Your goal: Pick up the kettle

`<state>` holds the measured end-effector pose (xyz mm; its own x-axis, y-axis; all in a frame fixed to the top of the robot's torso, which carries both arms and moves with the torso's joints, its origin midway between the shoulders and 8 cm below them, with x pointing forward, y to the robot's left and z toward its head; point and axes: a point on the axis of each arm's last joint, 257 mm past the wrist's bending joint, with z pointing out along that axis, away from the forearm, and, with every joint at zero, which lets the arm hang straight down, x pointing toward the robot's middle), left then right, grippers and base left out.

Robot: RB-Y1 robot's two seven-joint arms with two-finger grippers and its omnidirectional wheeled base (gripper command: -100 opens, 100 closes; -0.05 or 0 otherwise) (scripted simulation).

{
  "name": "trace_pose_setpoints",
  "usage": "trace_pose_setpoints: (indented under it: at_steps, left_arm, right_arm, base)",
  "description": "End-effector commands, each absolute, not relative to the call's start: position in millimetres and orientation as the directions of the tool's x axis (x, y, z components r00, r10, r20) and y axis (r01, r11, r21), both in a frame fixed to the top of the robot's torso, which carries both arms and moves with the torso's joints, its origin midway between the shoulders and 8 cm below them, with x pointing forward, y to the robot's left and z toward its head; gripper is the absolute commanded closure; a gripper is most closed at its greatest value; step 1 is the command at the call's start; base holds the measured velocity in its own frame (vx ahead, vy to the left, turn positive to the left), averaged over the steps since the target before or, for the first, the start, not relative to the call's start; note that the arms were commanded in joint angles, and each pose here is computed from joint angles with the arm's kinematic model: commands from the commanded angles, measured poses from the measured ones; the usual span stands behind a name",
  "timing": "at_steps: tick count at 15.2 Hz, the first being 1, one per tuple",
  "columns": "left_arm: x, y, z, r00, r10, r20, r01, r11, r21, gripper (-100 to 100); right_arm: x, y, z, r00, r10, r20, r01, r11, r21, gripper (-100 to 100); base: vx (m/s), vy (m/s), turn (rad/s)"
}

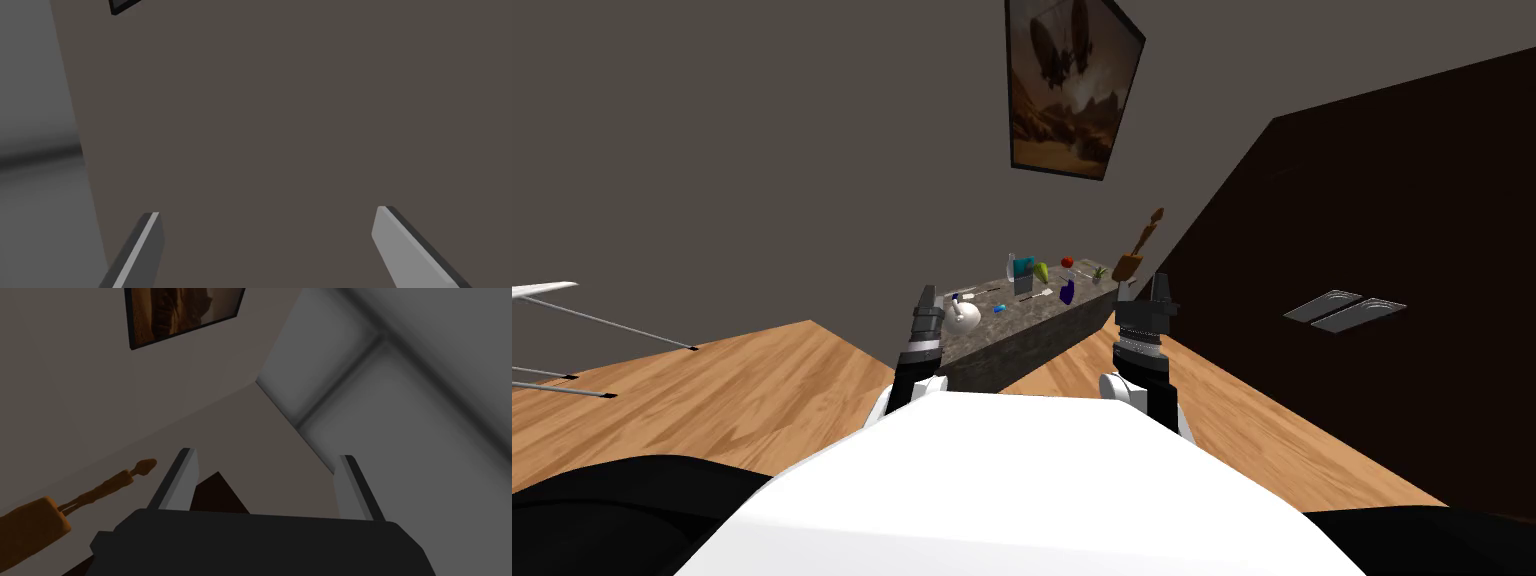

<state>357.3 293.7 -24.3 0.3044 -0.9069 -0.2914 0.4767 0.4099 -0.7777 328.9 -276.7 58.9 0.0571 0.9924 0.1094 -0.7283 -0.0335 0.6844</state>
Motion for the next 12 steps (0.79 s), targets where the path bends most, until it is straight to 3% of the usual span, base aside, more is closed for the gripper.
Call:
trace_pose_setpoints:
  at_steps: [1,9,12]
  left_arm:
    - [359,292,-26,0.288,-0.902,-0.322,0.474,0.426,-0.771,-100]
    - [368,290,-44,0.211,-0.864,-0.457,0.437,0.502,-0.747,-100]
    - [375,295,-59,0.174,-0.836,-0.52,0.401,0.543,-0.738,-100]
  right_arm:
    - [329,-277,59,0.057,0.992,0.109,-0.728,-0.034,0.684,0]
    - [329,-277,59,0.057,0.992,0.109,-0.728,-0.034,0.684,0]
    - [329,-277,59,0.057,0.992,0.109,-0.728,-0.034,0.684,0]
  base:
    - [-0.003,0.005,-0.022]
    - [-0.023,0.036,-0.087]
    - [-0.046,0.066,-0.199]
